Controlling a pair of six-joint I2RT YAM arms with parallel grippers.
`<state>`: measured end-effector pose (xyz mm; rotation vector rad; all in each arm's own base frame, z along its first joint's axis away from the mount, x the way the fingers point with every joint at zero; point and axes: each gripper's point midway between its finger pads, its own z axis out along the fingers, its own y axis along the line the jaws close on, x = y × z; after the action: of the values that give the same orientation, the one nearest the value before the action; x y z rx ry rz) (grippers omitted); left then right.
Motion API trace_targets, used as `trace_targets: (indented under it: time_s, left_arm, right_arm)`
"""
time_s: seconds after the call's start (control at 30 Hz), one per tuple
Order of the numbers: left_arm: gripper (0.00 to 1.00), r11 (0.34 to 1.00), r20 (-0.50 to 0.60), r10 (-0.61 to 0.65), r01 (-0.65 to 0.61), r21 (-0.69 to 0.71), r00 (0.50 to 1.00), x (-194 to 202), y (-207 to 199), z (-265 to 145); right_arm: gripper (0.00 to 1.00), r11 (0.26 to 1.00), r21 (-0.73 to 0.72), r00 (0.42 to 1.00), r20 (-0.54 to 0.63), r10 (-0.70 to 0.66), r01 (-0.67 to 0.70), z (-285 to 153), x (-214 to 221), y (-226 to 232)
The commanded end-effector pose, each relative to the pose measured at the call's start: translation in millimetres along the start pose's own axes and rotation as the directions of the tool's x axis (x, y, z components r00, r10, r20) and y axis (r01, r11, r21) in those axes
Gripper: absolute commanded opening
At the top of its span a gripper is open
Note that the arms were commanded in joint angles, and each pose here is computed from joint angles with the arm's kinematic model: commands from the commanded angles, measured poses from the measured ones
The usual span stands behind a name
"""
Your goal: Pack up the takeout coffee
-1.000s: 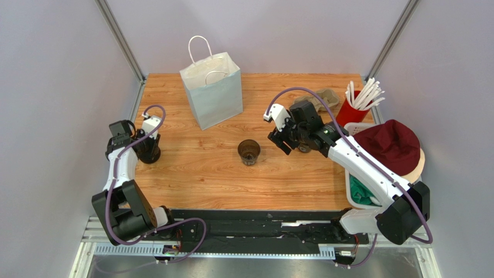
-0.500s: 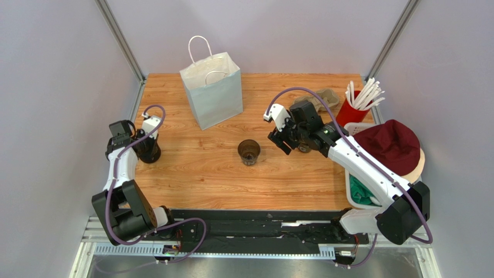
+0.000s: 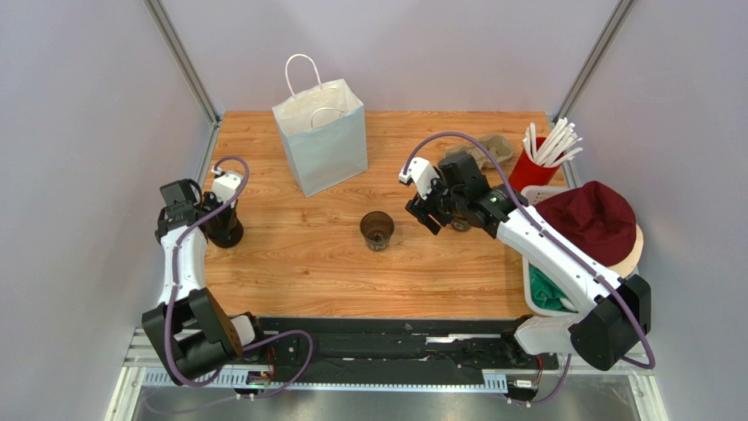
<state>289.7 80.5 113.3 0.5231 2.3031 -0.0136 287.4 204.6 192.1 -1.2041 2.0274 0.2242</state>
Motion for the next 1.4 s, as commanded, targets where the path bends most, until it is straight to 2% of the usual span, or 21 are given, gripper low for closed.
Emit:
trace_targets:
  time_s: [0.0, 0.17, 0.3, 0.37, 0.4, 0.47, 0.5, 0.53, 0.57, 0.63, 0.7, 0.83, 1.0, 1.03, 1.1, 1.13, 1.17, 1.2, 1.23, 1.33, 1.37]
  left_arm:
    - [0.16, 0.999, 0.090, 0.027, -0.025, -0.021, 0.996, -31, 4, -22]
    - [0.16, 0.999, 0.122, 0.032, -0.031, -0.009, 0.992, -43, -3, -37]
    - [0.16, 0.991, 0.205, 0.045, -0.070, 0.115, 0.978, -63, -38, -64]
    - [0.16, 0.975, 0.300, 0.084, -0.141, 0.173, 0.950, -86, -57, -86]
    - [0.16, 0.964, 0.303, 0.065, -0.138, 0.225, 0.951, -86, -72, -94]
    - [0.16, 0.938, 0.405, 0.096, -0.219, 0.268, 0.909, -109, -90, -119]
    - [0.16, 0.925, 0.411, 0.071, -0.215, 0.315, 0.909, -110, -102, -129]
    - [0.16, 0.914, 0.456, 0.095, -0.259, 0.313, 0.885, -123, -108, -143]
    - [0.16, 0.887, 0.490, 0.049, -0.264, 0.380, 0.871, -129, -124, -155]
    - [0.16, 0.862, 0.548, 0.038, -0.305, 0.405, 0.835, -146, -136, -176]
    - [0.16, 0.811, 0.595, 0.008, -0.354, 0.466, 0.803, -160, -155, -196]
    - [0.14, 0.701, 0.616, -0.059, -0.407, 0.586, 0.786, -177, -184, -216]
    - [0.07, 0.535, 0.624, -0.143, -0.471, 0.701, 0.768, -196, -217, -247]
    - [0.06, 0.507, 0.602, -0.169, -0.455, 0.732, 0.780, -200, -219, -248]
    - [0.02, 0.435, 0.613, -0.215, -0.487, 0.757, 0.760, -212, -227, -267]
    - [0.00, 0.365, 0.554, -0.287, -0.446, 0.817, 0.782, -217, -230, -278]
    - [0.00, 0.326, 0.585, -0.287, -0.497, 0.804, 0.759, -224, -231, -285]
    - [0.00, 0.264, 0.561, -0.315, -0.497, 0.827, 0.766, -226, -232, -290]
    - [0.00, 0.204, 0.486, -0.327, -0.441, 0.874, 0.811, -227, -233, -298]
    - [0.00, 0.150, 0.497, -0.296, -0.474, 0.868, 0.816, -234, -242, -316]
    - [0.00, 0.099, 0.496, -0.281, -0.490, 0.866, 0.821, -232, -251, -324]
  right_arm:
    - [0.67, 1.000, -0.005, 0.999, 0.042, 0.006, -0.005, -1, -9, 0]
    - [0.67, 1.000, -0.008, 0.999, 0.054, 0.004, -0.004, -2, -12, 0]
    - [0.67, 1.000, -0.014, 0.996, 0.085, 0.000, 0.001, -9, -24, -1]
    - [0.68, 1.000, -0.018, 0.995, 0.102, -0.005, 0.007, -15, -32, -1]
    - [0.68, 1.000, -0.020, 0.993, 0.114, -0.016, 0.018, -17, -36, -1]
    - [0.68, 0.999, -0.015, 0.989, 0.146, -0.029, 0.031, -28, -51, -3]
    - [0.68, 0.999, -0.016, 0.987, 0.158, -0.035, 0.038, -33, -56, -3]
    - [0.68, 0.999, -0.018, 0.981, 0.189, -0.047, 0.051, -42, -67, -3]
    - [0.68, 0.998, -0.023, 0.977, 0.206, -0.056, 0.062, -47, -72, 0]
    - [0.68, 0.995, -0.040, 0.961, 0.264, -0.080, 0.094, -62, -86, 5]
    - [0.69, 0.990, -0.046, 0.938, 0.329, -0.108, 0.130, -79, -99, 12]
    - [0.70, 0.983, -0.013, 0.865, 0.478, -0.153, 0.182, -111, -126, 20]
    - [0.71, 0.986, 0.001, 0.826, 0.546, -0.141, 0.168, -135, -150, 19]
    - [0.72, 0.985, -0.014, 0.815, 0.563, -0.136, 0.174, -138, -155, 22]
    - [0.73, 0.982, -0.042, 0.793, 0.596, -0.123, 0.184, -148, -165, 27]
    - [0.75, 0.975, -0.072, 0.771, 0.625, -0.122, 0.212, -154, -171, 35]
    - [0.76, 0.971, -0.089, 0.762, 0.638, -0.115, 0.221, -157, -175, 38]
    - [0.77, 0.970, -0.101, 0.751, 0.652, -0.105, 0.223, -162, -182, 39]
    - [0.77, 0.967, -0.112, 0.745, 0.659, -0.100, 0.229, -164, -185, 41]
    - [0.78, 0.967, -0.094, 0.726, 0.678, -0.112, 0.237, -170, -197, 37]
    - [0.78, 0.965, -0.092, 0.722, 0.682, -0.118, 0.245, -171, -200, 37]
